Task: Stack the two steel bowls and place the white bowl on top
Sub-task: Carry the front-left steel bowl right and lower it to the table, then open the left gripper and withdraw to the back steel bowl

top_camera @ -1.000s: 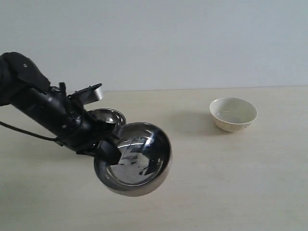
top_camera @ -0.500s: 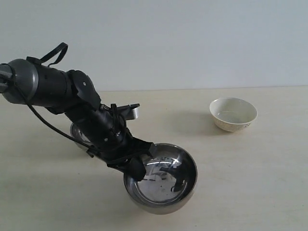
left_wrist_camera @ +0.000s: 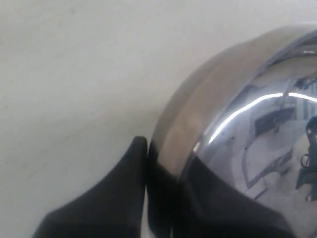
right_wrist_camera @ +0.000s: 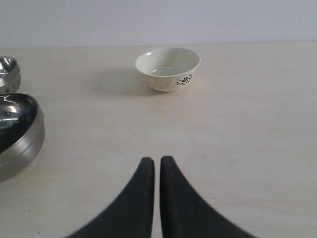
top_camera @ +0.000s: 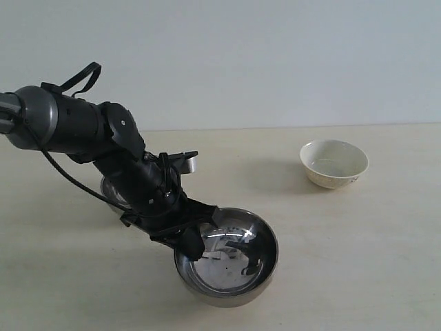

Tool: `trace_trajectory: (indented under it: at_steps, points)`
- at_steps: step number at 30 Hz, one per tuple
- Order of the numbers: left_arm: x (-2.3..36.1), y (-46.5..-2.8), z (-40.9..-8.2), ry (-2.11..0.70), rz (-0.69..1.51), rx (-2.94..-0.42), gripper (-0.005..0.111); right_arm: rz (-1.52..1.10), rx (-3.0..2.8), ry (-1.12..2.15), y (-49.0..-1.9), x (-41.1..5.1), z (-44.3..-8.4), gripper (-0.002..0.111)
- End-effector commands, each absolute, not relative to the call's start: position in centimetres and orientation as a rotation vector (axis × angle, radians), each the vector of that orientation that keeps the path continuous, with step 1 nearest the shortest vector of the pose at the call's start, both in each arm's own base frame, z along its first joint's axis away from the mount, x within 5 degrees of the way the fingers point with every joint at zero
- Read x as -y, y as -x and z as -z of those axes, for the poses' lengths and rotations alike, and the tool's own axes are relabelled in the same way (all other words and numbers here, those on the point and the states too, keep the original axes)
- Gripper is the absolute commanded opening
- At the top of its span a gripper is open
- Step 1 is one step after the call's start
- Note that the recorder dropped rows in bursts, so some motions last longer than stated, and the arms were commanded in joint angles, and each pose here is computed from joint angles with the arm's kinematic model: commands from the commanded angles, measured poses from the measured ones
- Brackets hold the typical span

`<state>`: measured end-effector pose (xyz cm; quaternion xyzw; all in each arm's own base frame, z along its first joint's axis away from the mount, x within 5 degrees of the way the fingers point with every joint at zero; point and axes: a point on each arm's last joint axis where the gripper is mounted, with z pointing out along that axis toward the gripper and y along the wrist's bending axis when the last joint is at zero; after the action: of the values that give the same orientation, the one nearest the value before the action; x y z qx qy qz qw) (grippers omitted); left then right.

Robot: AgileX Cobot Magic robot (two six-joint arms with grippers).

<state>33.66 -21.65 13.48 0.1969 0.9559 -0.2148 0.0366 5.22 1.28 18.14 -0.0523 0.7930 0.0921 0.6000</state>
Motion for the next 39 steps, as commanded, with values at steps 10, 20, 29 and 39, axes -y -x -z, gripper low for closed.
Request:
trace_trajectory:
  at_steps: [10,20,29,39]
  points:
    - [23.4,-33.2,-13.9,-0.625,0.649,-2.888,0.004,-0.203,-1.824,0.123,-5.2,-1.2,-18.2,0.000]
    - [23.2,-32.8,-13.7,-0.639,0.633,-2.927,0.040,-0.203,-1.824,0.123,-5.2,-1.2,-18.2,0.000]
    - [23.2,-32.7,-13.8,-0.654,0.640,-2.942,0.043,-0.203,-1.824,0.123,-5.2,-1.2,-18.2,0.000]
    - [19.4,-34.3,-22.9,-0.657,0.457,-2.695,0.043,-0.203,-1.824,0.123,-5.2,-1.2,-18.2,0.000]
